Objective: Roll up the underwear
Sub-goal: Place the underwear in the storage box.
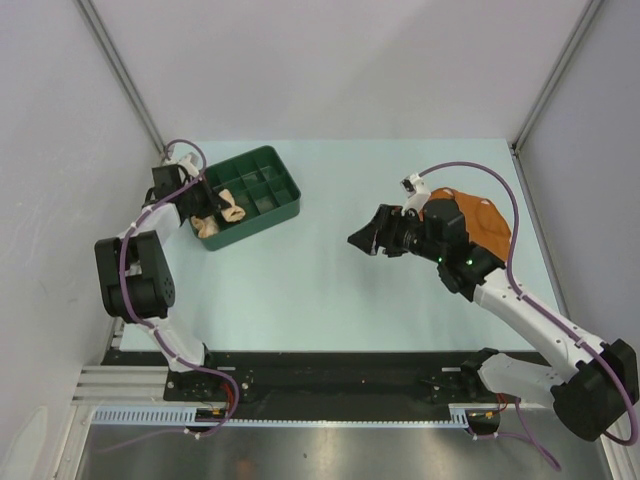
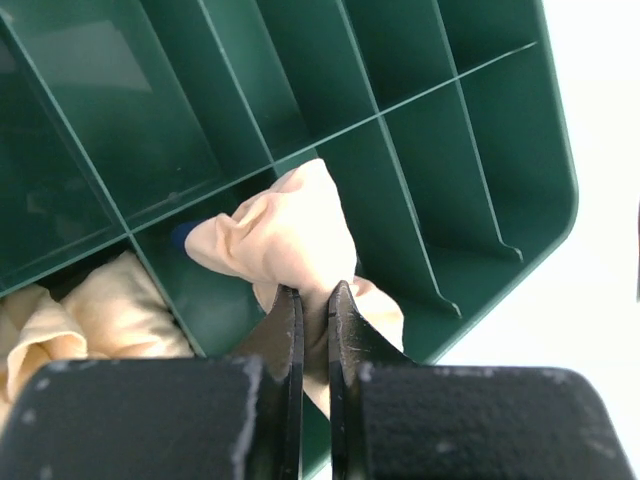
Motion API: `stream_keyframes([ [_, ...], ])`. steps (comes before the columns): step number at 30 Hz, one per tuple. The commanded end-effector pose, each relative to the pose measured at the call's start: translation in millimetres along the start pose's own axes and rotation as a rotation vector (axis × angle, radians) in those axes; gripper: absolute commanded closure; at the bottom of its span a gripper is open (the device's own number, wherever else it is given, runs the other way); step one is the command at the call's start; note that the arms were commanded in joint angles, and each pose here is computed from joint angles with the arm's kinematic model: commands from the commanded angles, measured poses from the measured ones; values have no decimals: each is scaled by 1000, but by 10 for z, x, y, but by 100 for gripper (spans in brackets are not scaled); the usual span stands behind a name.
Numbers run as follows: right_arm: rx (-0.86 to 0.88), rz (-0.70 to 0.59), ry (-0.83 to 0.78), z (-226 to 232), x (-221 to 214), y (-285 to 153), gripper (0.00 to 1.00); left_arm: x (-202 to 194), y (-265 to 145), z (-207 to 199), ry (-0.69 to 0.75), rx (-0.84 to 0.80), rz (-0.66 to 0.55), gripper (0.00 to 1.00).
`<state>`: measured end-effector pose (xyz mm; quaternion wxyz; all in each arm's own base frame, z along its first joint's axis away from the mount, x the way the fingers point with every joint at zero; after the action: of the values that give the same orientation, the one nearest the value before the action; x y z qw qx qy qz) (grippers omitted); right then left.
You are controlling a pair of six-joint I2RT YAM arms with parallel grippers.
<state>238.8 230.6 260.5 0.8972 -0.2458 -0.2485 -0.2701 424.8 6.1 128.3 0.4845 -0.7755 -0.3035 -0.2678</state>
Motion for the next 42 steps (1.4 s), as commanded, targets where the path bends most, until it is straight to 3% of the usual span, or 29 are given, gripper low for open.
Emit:
stream_keyframes([
  [1, 38, -32, -1, 104, 50, -108, 24, -119, 34, 160, 12, 53, 85, 99],
  [23, 27, -47, 10, 90, 41, -166, 24, -185, 112, 328, 67, 135, 178, 100],
  [37, 0, -68, -4, 47, 36, -250, 24, -351, 329, 318, 133, 285, 344, 100],
  [40, -2, -70, -8, 51, 32, -276, 24, -269, 288, 258, 125, 301, 329, 88],
  [41, -3, -74, -8, 51, 34, -294, 24, -209, 253, 249, 130, 317, 313, 71],
  [42, -11, -75, -10, 39, 33, -298, 24, -126, 193, 208, 134, 323, 287, 60],
])
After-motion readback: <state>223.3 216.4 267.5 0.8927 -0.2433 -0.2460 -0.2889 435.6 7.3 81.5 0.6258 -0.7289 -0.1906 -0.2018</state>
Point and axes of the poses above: each gripper's point midway between its finger pads, its own y axis out along the fingers, its own z axis along the line the jaws close on, x = y × z, the point moved 4 cm from there along -y, back along the fingers, and after that the axes turned 11 degrees about y, right-handed, at the moved point
